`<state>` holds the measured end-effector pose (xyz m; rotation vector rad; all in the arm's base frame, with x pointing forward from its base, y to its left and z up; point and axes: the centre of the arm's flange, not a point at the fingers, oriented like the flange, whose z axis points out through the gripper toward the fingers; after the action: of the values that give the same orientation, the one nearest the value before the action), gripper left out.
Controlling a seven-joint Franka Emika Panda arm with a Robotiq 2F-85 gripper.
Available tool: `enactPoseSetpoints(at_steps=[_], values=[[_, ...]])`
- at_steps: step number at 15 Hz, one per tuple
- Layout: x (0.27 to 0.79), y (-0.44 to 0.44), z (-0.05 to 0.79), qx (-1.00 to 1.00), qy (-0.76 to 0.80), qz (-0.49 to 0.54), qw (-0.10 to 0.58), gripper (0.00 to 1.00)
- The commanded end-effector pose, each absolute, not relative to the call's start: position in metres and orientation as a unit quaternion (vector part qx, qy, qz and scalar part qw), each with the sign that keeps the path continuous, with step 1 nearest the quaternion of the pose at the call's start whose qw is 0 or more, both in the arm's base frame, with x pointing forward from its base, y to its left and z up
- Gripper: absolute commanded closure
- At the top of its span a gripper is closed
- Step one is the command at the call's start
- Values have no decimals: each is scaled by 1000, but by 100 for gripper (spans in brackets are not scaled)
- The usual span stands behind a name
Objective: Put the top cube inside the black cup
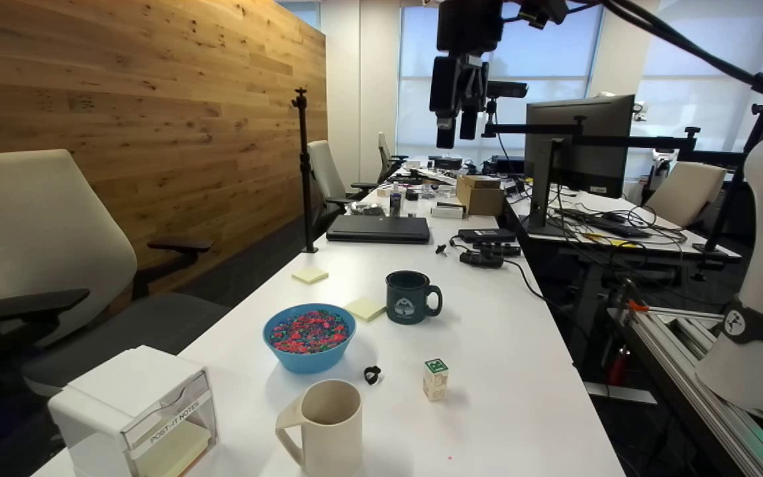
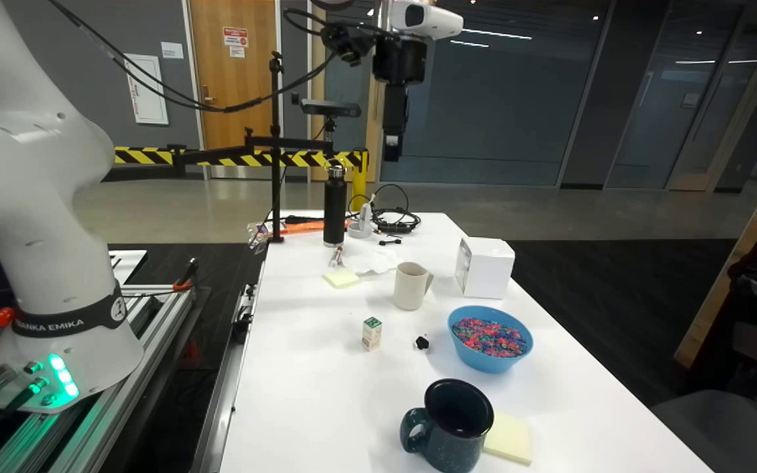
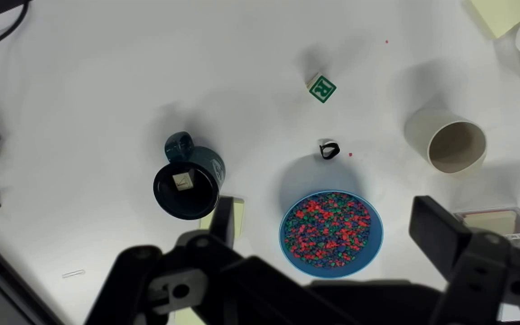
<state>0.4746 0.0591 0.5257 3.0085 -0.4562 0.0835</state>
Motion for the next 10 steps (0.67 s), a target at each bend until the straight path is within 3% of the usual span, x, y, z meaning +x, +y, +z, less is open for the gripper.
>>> enactPoseSetpoints(at_steps=[1,10], values=[[474,47,532,985,-165,39,38,0],[481,21,526,984,-170,49,19,0]])
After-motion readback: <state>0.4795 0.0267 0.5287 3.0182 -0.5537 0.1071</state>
